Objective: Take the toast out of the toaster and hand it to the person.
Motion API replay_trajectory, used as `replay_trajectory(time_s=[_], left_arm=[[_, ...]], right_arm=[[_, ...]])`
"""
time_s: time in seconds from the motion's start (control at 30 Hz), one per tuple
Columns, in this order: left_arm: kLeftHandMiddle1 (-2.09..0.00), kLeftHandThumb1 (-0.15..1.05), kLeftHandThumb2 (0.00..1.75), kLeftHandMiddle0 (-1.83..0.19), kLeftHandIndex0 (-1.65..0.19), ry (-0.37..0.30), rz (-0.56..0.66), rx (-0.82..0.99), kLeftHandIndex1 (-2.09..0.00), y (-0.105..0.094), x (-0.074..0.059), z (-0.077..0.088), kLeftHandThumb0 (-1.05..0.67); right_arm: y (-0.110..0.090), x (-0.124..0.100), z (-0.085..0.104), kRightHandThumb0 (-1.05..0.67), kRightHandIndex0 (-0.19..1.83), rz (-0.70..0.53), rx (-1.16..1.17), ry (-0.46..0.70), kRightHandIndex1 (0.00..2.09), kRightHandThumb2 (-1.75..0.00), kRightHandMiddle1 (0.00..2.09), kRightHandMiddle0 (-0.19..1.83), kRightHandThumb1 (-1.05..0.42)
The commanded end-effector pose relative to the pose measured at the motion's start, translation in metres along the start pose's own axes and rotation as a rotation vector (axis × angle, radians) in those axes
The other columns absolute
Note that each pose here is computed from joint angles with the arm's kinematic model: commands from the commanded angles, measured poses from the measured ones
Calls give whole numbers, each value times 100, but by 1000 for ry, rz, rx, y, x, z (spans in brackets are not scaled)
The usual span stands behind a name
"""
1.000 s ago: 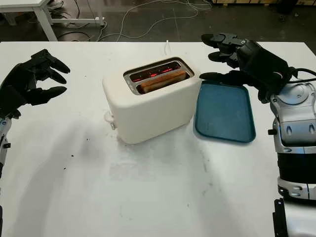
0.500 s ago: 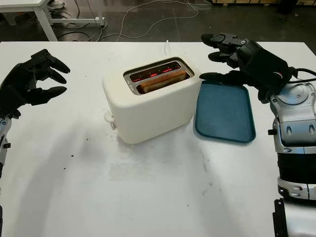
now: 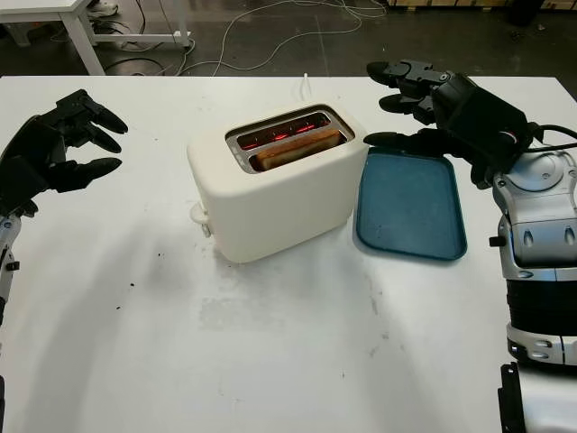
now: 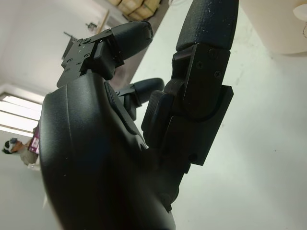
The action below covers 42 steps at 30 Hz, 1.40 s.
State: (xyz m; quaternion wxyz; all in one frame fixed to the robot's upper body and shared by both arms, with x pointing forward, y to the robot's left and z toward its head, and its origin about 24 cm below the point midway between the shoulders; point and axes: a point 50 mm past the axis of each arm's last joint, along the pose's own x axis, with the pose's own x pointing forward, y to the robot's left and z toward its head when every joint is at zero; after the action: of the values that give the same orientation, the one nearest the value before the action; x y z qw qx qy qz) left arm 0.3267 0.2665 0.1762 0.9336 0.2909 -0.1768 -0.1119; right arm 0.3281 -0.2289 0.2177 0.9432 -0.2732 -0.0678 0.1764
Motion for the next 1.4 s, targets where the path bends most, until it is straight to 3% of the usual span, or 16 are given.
replay_trajectory(time_s=[0.0, 1.37], left_arm=[[-154, 92, 16, -17, -17, 0, 19, 0, -144, 2, -3, -1, -105], [-155, 92, 16, -16, -16, 1, 10, -3, -145, 0, -1, -1, -105]], right_arm=[[1, 0, 1, -63, 0, 3, 21, -15, 60, 0, 4, 27, -79], [0, 0, 3, -66, 0, -11, -15, -13, 64, 0, 6, 29, -80]])
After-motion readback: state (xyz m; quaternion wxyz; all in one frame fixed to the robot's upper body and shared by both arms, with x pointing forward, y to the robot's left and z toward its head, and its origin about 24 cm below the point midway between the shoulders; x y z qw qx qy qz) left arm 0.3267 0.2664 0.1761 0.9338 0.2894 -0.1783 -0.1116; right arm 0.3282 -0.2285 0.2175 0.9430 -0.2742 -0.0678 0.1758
